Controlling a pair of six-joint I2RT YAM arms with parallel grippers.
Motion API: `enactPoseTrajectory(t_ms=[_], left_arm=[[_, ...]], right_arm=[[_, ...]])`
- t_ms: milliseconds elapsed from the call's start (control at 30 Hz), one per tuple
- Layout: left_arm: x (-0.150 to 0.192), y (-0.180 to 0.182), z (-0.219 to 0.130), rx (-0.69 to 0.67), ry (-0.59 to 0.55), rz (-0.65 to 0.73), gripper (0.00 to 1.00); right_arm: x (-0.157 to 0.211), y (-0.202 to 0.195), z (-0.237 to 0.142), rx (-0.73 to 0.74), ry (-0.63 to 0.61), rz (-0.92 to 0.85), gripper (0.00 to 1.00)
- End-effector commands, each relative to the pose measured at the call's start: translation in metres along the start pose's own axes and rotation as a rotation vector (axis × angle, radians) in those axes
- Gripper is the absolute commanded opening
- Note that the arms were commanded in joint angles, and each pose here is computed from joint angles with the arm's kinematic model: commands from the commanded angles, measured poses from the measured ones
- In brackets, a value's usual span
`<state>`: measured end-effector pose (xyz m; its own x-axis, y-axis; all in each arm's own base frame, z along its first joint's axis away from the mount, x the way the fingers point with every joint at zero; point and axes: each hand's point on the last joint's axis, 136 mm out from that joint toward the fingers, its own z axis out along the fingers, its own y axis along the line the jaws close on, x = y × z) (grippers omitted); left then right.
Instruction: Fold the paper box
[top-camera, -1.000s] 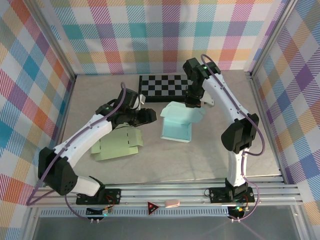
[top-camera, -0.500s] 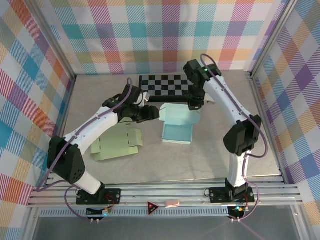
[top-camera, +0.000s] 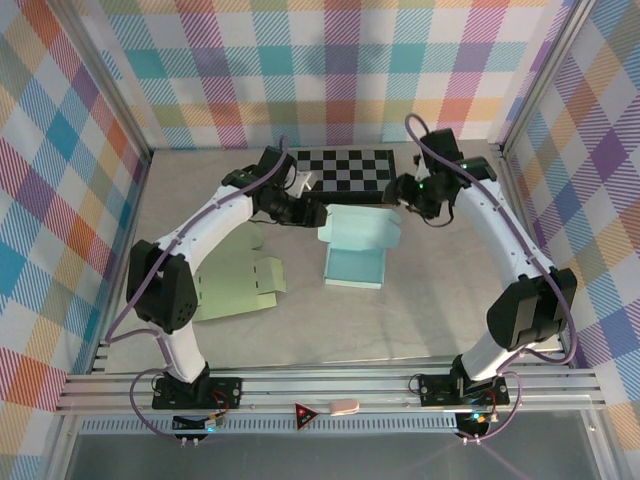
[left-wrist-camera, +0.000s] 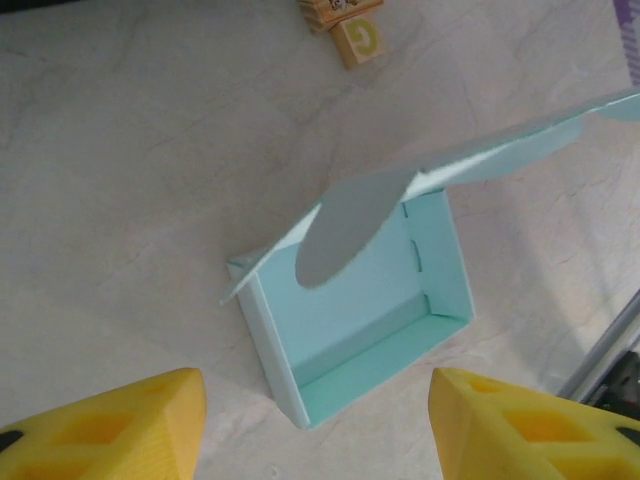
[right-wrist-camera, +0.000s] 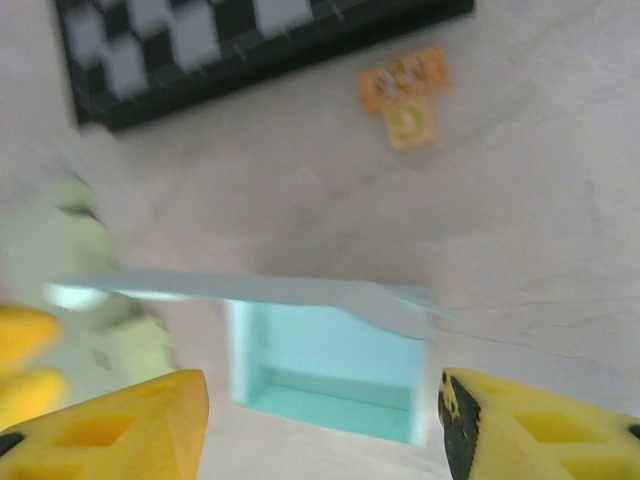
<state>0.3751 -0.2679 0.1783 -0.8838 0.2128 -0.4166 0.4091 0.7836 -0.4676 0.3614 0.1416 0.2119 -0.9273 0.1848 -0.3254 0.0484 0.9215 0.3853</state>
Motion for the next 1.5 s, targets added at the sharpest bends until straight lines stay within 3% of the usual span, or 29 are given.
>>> enactPoseTrajectory(t_ms=[0,200,467,1133,1467], left_arm=[[0.001,0.002,0.011,-0.018,0.049,0.092,0.61],[-0.004,0.003,0.036,-0.067,0.086,0.138,0.61],[-0.007,0.003,0.048,-0.109,0.098,0.156,0.55],[-0.002,-0.002,0.057,-0.146,0.142,0.175,0.22],[-0.002,-0.003,0.056,-0.181,0.141,0.161,0.11]], right_arm=[[0.023,0.001,0.005,-0.066,0.050,-0.306,0.63],[0.024,-0.020,0.033,0.019,0.123,-0.389,0.60],[0.012,-0.019,0.053,0.021,0.153,-0.464,0.53],[0.025,-0.017,0.070,0.094,0.243,-0.548,0.29],[0.026,-0.020,0.064,0.159,0.243,-0.517,0.24]])
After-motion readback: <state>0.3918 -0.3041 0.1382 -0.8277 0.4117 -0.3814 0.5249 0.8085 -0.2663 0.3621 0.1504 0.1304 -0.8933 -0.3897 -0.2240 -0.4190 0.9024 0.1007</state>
